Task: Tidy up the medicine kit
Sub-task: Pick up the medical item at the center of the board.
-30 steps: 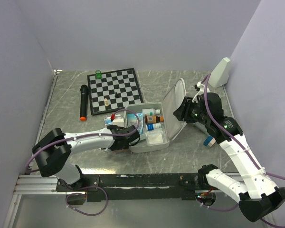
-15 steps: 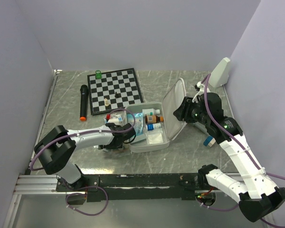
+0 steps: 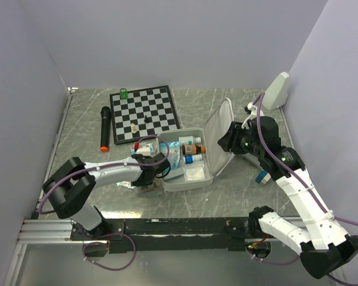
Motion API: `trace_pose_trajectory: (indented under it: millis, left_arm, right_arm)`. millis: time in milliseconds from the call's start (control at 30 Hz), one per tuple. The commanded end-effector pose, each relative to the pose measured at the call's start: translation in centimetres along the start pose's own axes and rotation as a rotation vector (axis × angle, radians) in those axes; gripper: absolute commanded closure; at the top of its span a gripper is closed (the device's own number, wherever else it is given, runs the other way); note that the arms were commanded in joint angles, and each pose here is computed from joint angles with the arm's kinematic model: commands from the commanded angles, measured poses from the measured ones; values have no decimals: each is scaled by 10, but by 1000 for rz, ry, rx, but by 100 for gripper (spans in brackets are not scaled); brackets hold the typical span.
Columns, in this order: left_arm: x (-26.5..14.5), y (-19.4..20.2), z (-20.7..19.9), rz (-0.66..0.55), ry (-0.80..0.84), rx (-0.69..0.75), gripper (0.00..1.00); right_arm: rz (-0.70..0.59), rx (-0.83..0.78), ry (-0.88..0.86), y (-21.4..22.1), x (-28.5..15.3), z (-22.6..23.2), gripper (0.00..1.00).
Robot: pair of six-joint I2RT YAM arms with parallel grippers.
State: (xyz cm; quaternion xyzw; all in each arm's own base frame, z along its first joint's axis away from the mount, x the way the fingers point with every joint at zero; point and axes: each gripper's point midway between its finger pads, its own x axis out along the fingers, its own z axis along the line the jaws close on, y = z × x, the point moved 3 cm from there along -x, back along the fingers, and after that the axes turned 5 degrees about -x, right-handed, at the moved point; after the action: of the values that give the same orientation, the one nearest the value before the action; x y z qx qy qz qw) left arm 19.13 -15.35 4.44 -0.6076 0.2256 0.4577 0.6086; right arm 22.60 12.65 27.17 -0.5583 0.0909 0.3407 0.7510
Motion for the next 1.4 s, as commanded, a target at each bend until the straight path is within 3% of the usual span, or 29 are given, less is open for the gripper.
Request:
trace_pose_trajectory:
  millis: [0,300,433,700,867,1000,1167,1367]
  left_arm:
    - [7,17,8,65,-15,33,64]
    - [5,17,10,65,-11,23,81]
    - [2,15,12,56,-15,9,99]
    - [-39,-13,13,-28,76,-89,99]
    - [-84,-38,8,-73,234,-168,99]
    - [-140,-73,-1,-136,483,-263,99]
    - [-213,-121,-16,-231,770,-343,99]
    - [-275,-162,-46,-295,981,-331,99]
  right_arm:
    - [-26,-14,-15,-3,0,2,48]
    - [-24,-14,-16,-3,-1,2,48]
    - [-24,-13,-17,-3,-2,2,48]
    - [-20,-11,-18,-4,-1,3,48]
    - [-16,-8,-18,-4,1,3,48]
    - [-9,-5,-18,-3,2,2,47]
    - [-10,5,-29,-6,1,6,39]
    - [0,36,6,-8,4,1,31]
